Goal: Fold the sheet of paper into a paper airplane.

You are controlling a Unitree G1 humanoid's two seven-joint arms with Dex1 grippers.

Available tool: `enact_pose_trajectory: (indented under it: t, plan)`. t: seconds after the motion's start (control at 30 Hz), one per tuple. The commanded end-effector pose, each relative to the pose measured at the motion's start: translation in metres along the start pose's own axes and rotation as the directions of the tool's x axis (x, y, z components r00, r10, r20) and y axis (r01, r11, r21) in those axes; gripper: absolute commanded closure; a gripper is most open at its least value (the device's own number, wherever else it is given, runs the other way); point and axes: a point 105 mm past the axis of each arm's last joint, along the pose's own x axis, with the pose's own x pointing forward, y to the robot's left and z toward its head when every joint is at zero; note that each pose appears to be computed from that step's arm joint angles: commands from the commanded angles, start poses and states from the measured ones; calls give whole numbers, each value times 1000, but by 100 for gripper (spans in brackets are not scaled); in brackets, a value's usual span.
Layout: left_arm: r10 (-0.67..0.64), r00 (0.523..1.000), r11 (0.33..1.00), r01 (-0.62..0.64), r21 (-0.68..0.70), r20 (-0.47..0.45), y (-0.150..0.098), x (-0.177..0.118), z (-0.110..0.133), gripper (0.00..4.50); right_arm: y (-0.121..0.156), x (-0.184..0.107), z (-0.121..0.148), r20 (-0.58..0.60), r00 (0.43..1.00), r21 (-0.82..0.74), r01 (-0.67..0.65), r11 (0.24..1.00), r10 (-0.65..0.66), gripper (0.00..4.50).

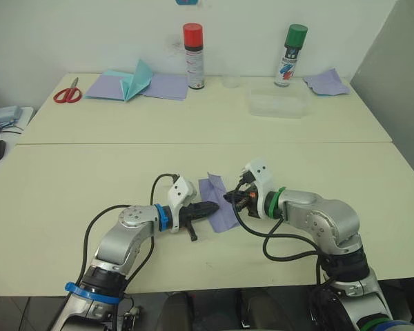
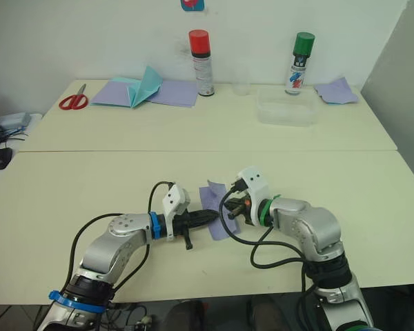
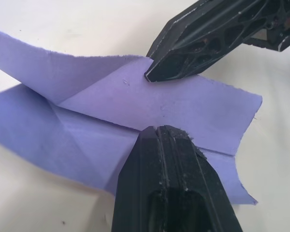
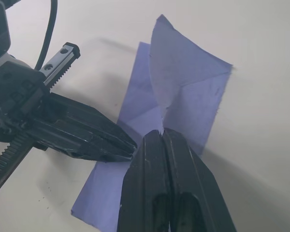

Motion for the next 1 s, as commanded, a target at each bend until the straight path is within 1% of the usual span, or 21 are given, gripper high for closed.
enact_pose_trajectory:
  t: [0.03, 0.1, 0.23, 0.3, 0.47, 0.57, 0.7, 0.77, 0.87, 1.0]
  plan:
    - [-2, 1000, 999, 1, 42, 10, 0, 4, 6, 450, 0, -3, 5, 31, 1000, 22, -3, 1000, 2, 446]
    - [25, 1000, 998, -25, 55, -10, 5, 6, 3, 450, 1, -4, 6, 37, 999, 46, -13, 999, 11, 446]
    - [62, 996, 994, -56, 89, -66, 13, 7, -6, 450, 9, -8, 15, 73, 997, 181, -47, 982, 34, 446]
    - [67, 995, 994, -59, 96, -80, 15, 7, -9, 450, 9, -11, 18, 81, 996, 231, -47, 972, 29, 446]
    - [83, 992, 991, -73, 111, -90, 19, 6, -10, 450, 0, -24, 18, 82, 996, 344, -3, 939, -27, 446]
    - [65, 990, 993, -52, 105, -125, 17, 6, -16, 450, -7, -30, 15, 93, 994, 386, 25, 922, -65, 446]
    - [34, 986, 995, -18, 96, -166, 13, 7, -24, 450, -24, -39, 8, 64, 988, 399, 105, 911, -142, 446]
    - [8, 979, 995, 12, 97, -202, 8, 5, -31, 450, -34, -45, 9, 55, 982, 378, 146, 914, -179, 446]
    - [-13, 975, 995, 36, 98, -220, 6, 4, -35, 450, -42, -49, 11, 53, 980, 336, 165, 927, -193, 446]
    - [-35, 974, 992, 60, 107, -222, 4, 4, -35, 450, -49, -51, 6, 34, 982, 301, 168, 939, -187, 446]
